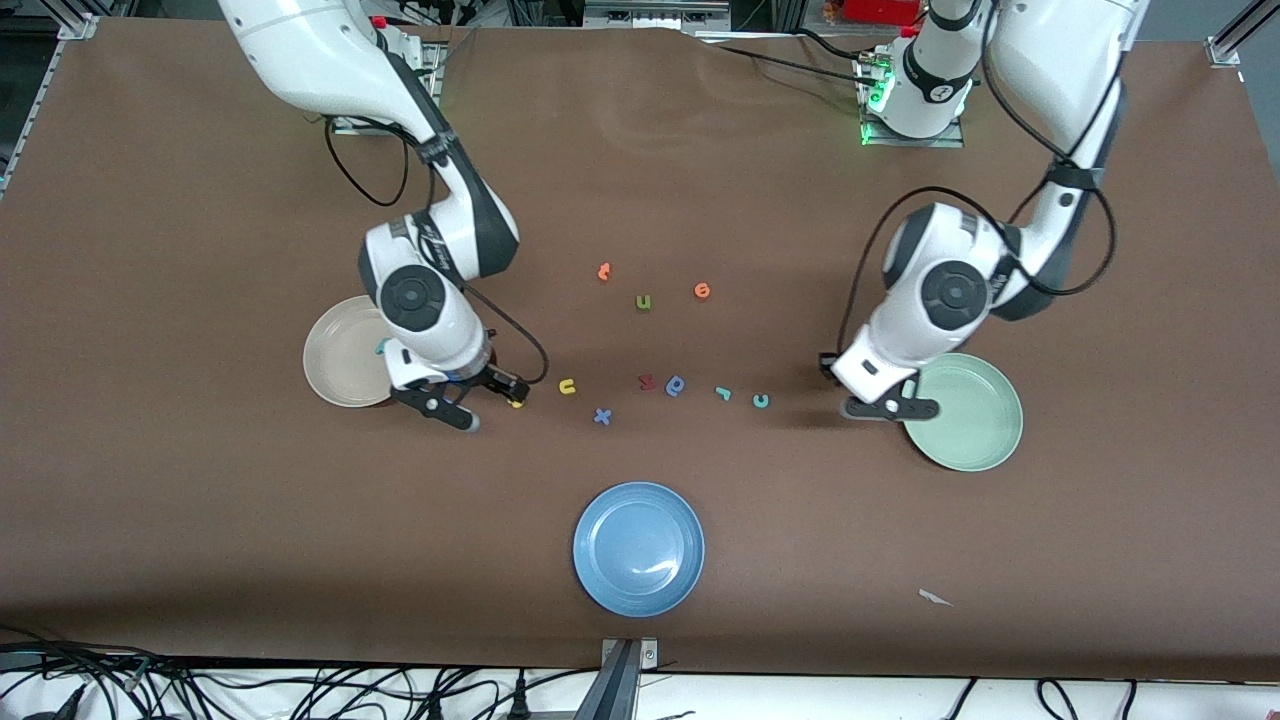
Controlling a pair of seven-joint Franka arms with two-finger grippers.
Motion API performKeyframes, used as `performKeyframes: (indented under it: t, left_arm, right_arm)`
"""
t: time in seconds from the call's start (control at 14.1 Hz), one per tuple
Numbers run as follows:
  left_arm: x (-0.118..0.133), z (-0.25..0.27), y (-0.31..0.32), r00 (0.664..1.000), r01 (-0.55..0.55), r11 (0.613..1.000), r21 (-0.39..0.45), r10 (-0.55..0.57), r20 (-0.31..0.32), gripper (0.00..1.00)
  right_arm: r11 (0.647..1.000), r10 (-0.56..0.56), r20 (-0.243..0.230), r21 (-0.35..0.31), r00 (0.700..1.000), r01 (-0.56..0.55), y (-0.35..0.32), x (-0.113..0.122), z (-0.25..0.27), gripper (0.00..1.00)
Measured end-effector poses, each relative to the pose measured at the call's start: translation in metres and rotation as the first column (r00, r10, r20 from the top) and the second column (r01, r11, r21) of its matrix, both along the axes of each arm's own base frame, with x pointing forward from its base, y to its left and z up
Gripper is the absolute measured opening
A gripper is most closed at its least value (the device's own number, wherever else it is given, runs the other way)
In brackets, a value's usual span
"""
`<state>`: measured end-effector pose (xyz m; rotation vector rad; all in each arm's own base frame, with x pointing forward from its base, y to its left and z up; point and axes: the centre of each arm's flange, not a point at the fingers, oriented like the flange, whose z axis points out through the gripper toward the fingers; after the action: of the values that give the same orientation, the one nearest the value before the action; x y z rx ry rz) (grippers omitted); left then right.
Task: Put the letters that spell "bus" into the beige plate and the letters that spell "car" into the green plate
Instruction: 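Carry the cyan d to the cream plate while the left gripper grasps yellow o, then release the cyan d on the cream plate while the left gripper drops yellow o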
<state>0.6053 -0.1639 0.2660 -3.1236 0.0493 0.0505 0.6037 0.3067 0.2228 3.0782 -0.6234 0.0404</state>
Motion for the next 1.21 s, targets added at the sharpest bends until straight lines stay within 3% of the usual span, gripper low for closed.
performKeyframes:
  t: [0.07, 0.14, 0.36, 0.5, 0.57, 0.71, 0.78, 0.99, 1.14, 1.21]
  left_arm:
    - [0.007, 0.001, 0.023, 1.000, 0.014, 0.999, 0.030, -0.014, 0.010, 0.29]
    - [0.011, 0.000, 0.046, 0.999, 0.030, 0.998, 0.056, -0.031, 0.012, 0.29]
    - [0.017, -0.016, 0.100, 0.997, 0.073, 0.995, 0.075, -0.071, -0.022, 0.29]
    - [0.019, -0.032, 0.123, 0.992, 0.116, 0.991, 0.067, -0.112, -0.050, 0.29]
    - [0.021, -0.037, 0.132, 0.989, 0.136, 0.989, 0.063, -0.133, -0.058, 0.29]
    - [0.026, -0.043, 0.144, 0.986, 0.158, 0.986, 0.056, -0.155, -0.061, 0.41]
    - [0.032, -0.041, 0.145, 0.987, 0.157, 0.986, 0.057, -0.155, -0.051, 0.52]
    - [0.045, -0.024, 0.130, 0.993, 0.116, 0.992, 0.047, -0.116, -0.006, 0.80]
    - [0.050, -0.018, 0.098, 0.998, 0.059, 0.998, 0.009, -0.059, 0.014, 0.99]
    - [0.052, -0.019, 0.074, 1.000, 0.026, 1.000, -0.013, -0.026, 0.017, 1.00]
  right_arm:
    - [1.000, 0.006, 0.004, 0.000, 1.000, -0.006, 0.004, 0.000, -0.013, 0.79]
    - [1.000, 0.008, 0.009, 0.001, 1.000, -0.008, 0.005, 0.000, -0.025, 0.75]
    - [1.000, 0.016, 0.014, 0.000, 1.000, -0.016, 0.009, -0.003, -0.047, 0.73]
    - [1.000, 0.018, 0.017, 0.002, 1.000, -0.018, 0.011, -0.002, -0.046, 0.67]
    - [1.000, 0.019, 0.019, 0.003, 1.000, -0.019, 0.011, -0.002, -0.046, 0.58]
    - [1.000, 0.020, 0.022, 0.004, 1.000, -0.020, 0.012, -0.001, -0.044, 0.33]
    - [1.000, 0.020, 0.023, 0.005, 1.000, -0.020, 0.012, 0.000, -0.043, 0.27]
    - [1.000, 0.014, 0.022, -0.002, 1.000, -0.014, 0.006, 0.004, -0.037, 0.27]
    - [0.999, 0.032, -0.015, -0.030, 0.999, -0.032, -0.011, 0.010, -0.022, 0.27]
    - [0.997, 0.056, -0.031, -0.044, 0.998, -0.057, -0.023, 0.014, -0.012, 0.27]
